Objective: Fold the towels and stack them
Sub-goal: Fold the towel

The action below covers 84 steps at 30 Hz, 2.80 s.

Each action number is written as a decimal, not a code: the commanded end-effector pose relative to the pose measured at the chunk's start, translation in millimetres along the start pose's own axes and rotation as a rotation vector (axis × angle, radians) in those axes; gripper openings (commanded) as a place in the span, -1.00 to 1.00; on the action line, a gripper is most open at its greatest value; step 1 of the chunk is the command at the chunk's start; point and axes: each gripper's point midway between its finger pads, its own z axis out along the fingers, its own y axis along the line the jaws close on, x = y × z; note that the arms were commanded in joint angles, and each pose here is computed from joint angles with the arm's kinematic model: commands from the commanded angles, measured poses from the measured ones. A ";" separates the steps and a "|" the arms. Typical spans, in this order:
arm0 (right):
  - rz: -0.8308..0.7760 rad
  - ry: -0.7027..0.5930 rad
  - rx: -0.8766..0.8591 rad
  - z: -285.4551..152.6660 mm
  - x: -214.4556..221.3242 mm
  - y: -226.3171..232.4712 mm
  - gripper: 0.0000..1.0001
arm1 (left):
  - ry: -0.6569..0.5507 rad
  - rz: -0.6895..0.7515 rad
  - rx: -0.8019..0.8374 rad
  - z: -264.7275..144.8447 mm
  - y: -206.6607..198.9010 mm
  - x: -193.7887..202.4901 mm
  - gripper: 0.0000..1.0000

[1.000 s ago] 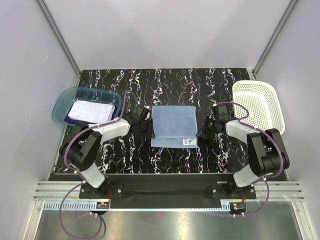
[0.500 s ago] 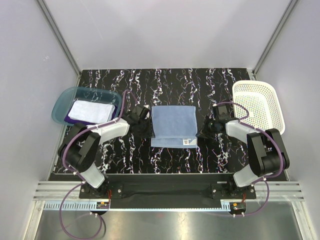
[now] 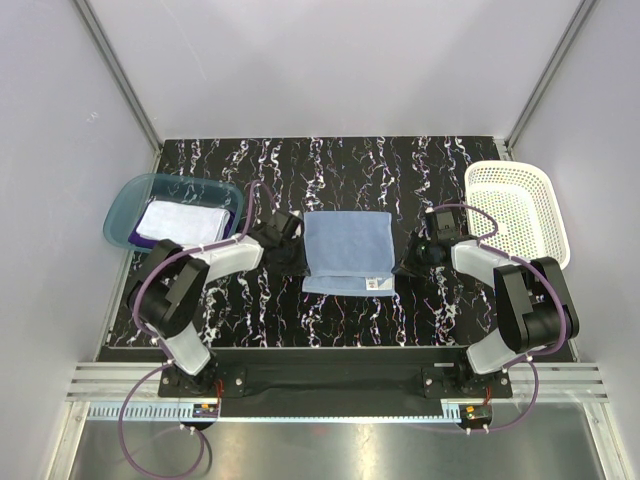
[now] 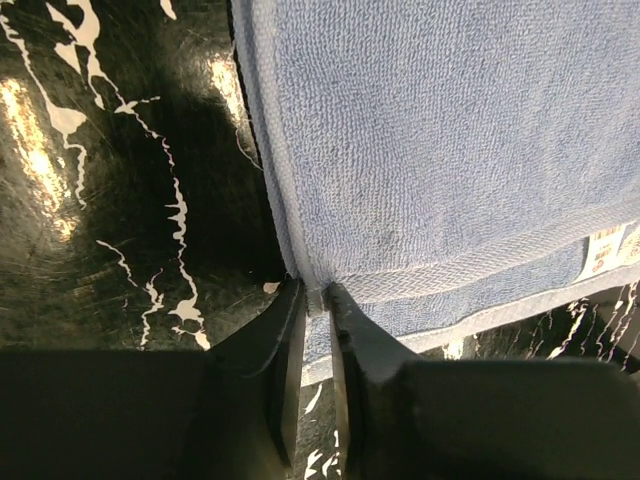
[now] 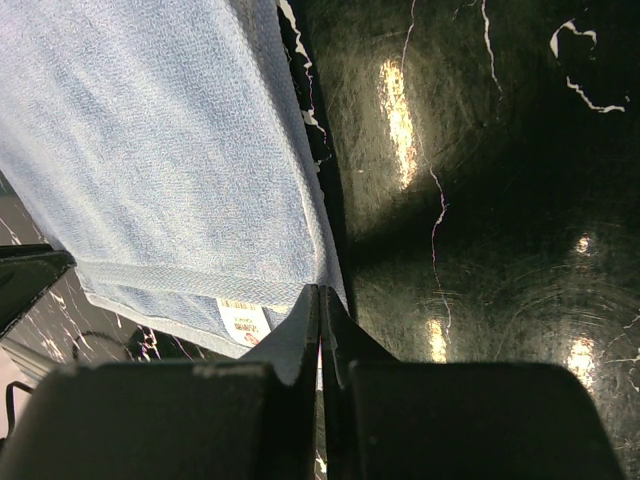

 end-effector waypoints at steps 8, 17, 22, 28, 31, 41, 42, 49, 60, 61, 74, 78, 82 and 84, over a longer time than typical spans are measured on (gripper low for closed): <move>-0.046 -0.044 -0.027 -11.8 -9.3 14.0 -0.83 | -0.041 0.030 -0.005 -8.2 -9.8 -18.3 -0.74; -0.039 -0.041 -0.032 -11.2 -8.1 14.8 -0.79 | -0.048 0.045 -0.021 -13.8 -8.6 -21.1 -0.65; -0.041 -0.031 -0.039 -9.8 -6.1 15.5 -0.99 | -0.036 0.053 0.000 -11.6 -12.4 -19.3 -0.87; -0.048 -0.034 -0.051 -12.3 -9.0 20.9 -1.00 | -0.039 0.067 -0.005 -16.9 -15.7 -24.0 -1.00; -0.054 -0.036 -0.053 -14.6 -11.5 23.5 -1.00 | -0.045 0.064 -0.005 -20.4 -17.5 -27.2 -1.00; -0.076 -0.055 -0.070 -39.1 -26.7 44.8 -1.00 | -0.055 0.098 -0.041 -45.7 -22.1 -39.3 -1.00; -0.079 -0.051 -0.076 -42.0 -26.6 47.3 -1.00 | -0.066 0.099 -0.034 -52.3 -24.7 -42.1 -1.00; -0.084 -0.033 -0.074 -62.3 -10.2 44.5 -1.00 | -0.076 0.113 0.054 -81.2 -37.6 -32.8 -1.00; -0.019 -0.026 -0.009 -35.3 -3.8 26.4 -0.40 | 0.021 0.092 0.042 -37.6 -16.2 -2.4 -1.00; -0.020 -0.008 0.004 -29.8 -0.3 24.3 -0.38 | 0.032 0.090 0.035 -34.9 -13.5 1.5 -1.00; -0.086 -0.001 0.115 -1.3 -1.4 10.4 -0.37 | 0.052 0.088 0.046 -23.0 -10.4 7.8 -1.00; -0.097 0.003 0.132 2.6 -0.7 8.0 -0.39 | 0.050 0.092 0.047 -24.8 -10.9 7.9 -1.00; -0.104 0.008 0.114 7.1 -0.9 10.9 -0.40 | 0.044 0.091 0.045 -25.8 -10.9 6.1 -1.00; -0.108 0.015 0.104 9.0 0.8 13.1 -0.41 | 0.044 0.092 0.045 -25.3 -12.0 5.4 -1.00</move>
